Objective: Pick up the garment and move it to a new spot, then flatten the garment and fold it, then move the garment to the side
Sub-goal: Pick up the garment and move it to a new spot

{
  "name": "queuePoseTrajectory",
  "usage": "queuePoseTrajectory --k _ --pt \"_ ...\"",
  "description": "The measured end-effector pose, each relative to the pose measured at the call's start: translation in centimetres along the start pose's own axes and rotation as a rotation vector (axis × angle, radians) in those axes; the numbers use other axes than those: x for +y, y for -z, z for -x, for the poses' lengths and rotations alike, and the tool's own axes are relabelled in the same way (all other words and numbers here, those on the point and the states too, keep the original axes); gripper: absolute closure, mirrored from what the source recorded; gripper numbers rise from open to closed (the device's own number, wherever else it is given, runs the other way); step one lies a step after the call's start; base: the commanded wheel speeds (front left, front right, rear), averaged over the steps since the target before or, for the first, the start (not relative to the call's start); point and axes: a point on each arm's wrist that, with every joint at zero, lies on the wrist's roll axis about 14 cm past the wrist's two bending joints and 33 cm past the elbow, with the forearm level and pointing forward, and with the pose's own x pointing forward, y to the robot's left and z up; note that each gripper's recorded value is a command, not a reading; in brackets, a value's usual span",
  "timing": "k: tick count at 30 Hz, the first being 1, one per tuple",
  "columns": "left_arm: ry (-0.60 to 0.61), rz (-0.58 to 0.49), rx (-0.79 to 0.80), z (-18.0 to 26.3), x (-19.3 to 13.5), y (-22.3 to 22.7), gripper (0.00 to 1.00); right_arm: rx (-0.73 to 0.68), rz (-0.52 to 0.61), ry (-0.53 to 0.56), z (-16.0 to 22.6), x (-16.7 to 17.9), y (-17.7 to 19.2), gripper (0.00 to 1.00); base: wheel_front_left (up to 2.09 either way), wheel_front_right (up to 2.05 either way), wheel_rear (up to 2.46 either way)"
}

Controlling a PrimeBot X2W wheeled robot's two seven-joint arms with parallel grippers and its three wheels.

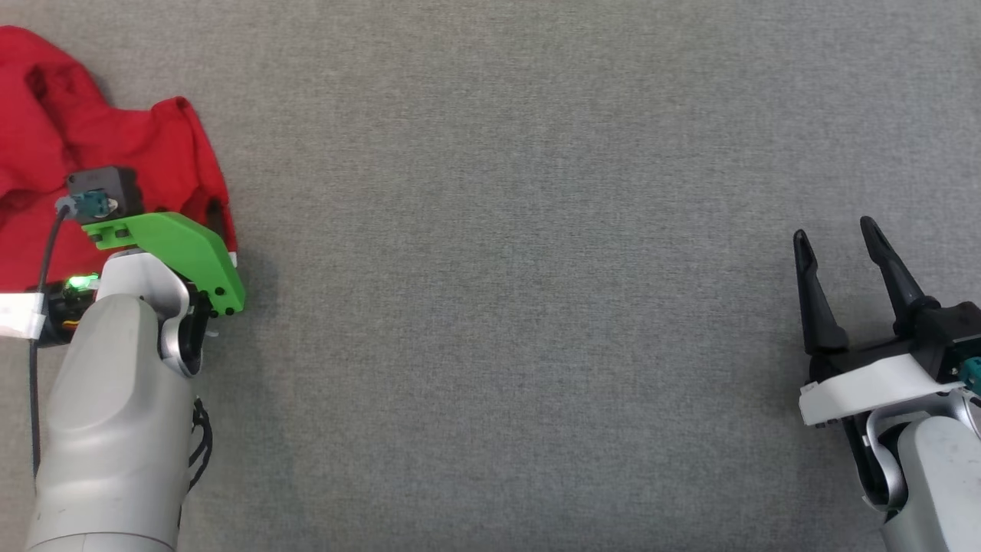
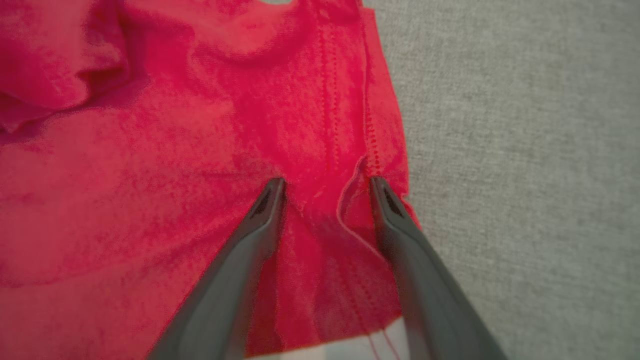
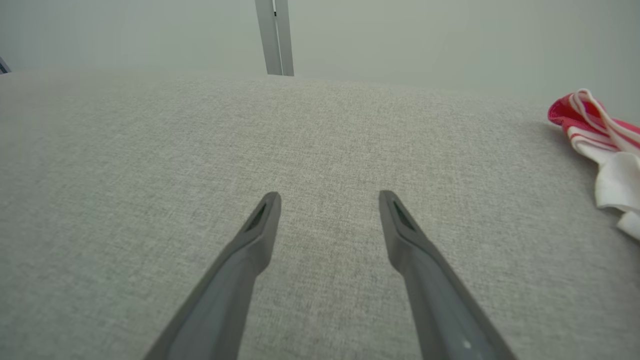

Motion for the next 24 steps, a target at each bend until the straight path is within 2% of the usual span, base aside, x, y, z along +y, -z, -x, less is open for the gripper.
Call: queuePoseTrajectory --k 7,10,18,24 --pt "0.06 -0.038 -0.054 0.5 -1.3 -1.1 1.0 0.032 -0.021 0.067 2.9 -1.0 0.3 0.0 0.0 0.0 0.0" --pt "0.149 -0.066 -0.084 2.0 -3.7 -1.6 1.0 0.024 -0.035 0.084 4.0 -0.8 -0.2 0.0 0.0 0.0 0.0" --pt "0.457 -0.178 -0.226 9.3 -13.6 -5.2 1.0 -0.04 -0.061 0.143 6.7 -1.1 -2.8 0.0 0.0 0.0 0.0" --pt "0.742 -0.298 -0.204 15.7 -22.9 -4.2 1.0 -0.067 -0.086 0.223 9.0 -2.5 -3.7 0.0 0.0 0.0 0.0"
